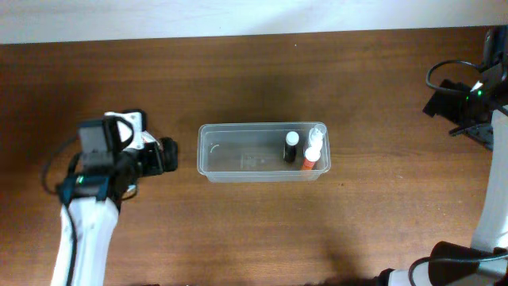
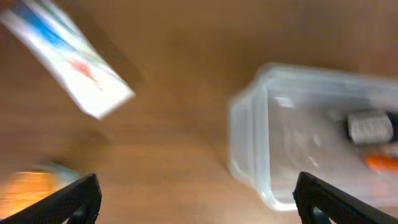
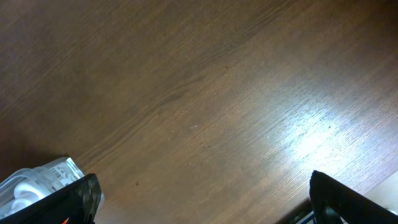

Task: Pack container
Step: 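Move the left gripper over the white Panadol box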

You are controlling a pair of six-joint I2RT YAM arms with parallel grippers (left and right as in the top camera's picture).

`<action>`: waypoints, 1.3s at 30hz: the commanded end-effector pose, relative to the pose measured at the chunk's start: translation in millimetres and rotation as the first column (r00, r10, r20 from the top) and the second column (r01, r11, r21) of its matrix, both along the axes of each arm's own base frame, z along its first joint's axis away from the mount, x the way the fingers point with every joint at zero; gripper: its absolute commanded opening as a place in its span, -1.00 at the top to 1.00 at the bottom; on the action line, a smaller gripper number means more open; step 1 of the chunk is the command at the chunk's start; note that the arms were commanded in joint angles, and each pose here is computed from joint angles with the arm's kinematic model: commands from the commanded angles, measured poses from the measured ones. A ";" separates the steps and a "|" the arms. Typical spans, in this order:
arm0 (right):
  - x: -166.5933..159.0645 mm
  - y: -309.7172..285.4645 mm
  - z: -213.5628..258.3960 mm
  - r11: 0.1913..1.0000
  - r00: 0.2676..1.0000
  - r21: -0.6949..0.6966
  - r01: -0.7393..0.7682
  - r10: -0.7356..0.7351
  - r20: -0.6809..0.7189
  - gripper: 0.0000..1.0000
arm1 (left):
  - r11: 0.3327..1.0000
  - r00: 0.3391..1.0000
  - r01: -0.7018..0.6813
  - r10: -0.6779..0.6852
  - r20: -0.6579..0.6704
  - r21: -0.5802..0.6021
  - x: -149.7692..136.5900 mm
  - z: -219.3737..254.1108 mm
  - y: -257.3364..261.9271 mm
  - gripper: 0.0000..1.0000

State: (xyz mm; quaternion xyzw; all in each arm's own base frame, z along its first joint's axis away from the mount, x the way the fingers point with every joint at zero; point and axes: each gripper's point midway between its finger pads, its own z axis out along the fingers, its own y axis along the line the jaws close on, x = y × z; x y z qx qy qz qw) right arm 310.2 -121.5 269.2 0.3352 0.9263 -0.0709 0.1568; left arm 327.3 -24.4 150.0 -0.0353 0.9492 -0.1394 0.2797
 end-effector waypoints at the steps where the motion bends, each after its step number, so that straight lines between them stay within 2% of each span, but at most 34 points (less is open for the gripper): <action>1: -1.2 -3.3 8.2 1.000 1.000 -0.022 0.005 -0.005 0.020 -0.97 | 0.975 0.988 0.108 -0.127 -0.087 -0.192 2.3 -23.4 -33.1 -0.99; 6: -1.2 -3.3 8.2 1.000 1.000 -0.022 0.005 -0.005 0.020 -0.97 | 0.981 0.977 0.048 -0.085 -0.194 -0.187 5.8 -58.0 -19.1 -0.99; 16: -1.1 -3.4 8.2 1.000 1.000 -0.023 0.005 -0.005 0.021 -0.97 | 0.976 0.989 -0.112 0.091 -0.120 -0.187 33.1 -31.3 30.1 -0.99; 20: -1.1 -3.4 8.2 1.000 1.000 -0.023 0.005 -0.005 0.021 -0.97 | 0.978 0.989 -0.122 0.106 -0.101 -0.170 37.6 -30.4 34.7 -0.98; 24: -1.2 -3.3 8.2 1.000 1.000 -0.022 0.005 -0.005 0.020 -0.97 | 0.960 0.987 -0.159 0.150 -0.058 -0.230 52.0 -20.0 32.9 -0.98; 26: -1.1 -3.4 8.2 1.000 1.000 -0.023 0.005 -0.005 0.021 -0.97 | 0.940 0.972 -0.235 0.229 -0.051 -0.249 60.8 -16.0 39.3 -0.99; 29: -1.1 -3.4 8.2 1.000 1.000 -0.023 0.005 -0.005 0.021 -0.97 | 0.869 0.900 -0.433 0.429 -0.074 -0.237 69.4 -16.0 62.7 -0.99; 31: -1.2 -3.3 8.2 1.000 1.000 -0.022 0.005 -0.005 0.020 -0.97 | 0.835 0.861 -0.505 0.505 -0.061 -0.217 73.8 -13.9 75.6 -0.99; 36: -1.1 -3.4 8.2 1.000 1.000 -0.023 0.005 -0.005 0.021 -0.97 | 0.816 0.827 -0.558 0.561 -0.026 -0.154 82.1 1.3 94.0 -0.99; 39: -1.2 -3.3 8.2 1.000 1.000 -0.022 0.005 -0.005 0.020 -0.97 | 0.840 0.848 -0.529 0.528 -0.042 -0.116 84.8 16.7 93.7 -0.99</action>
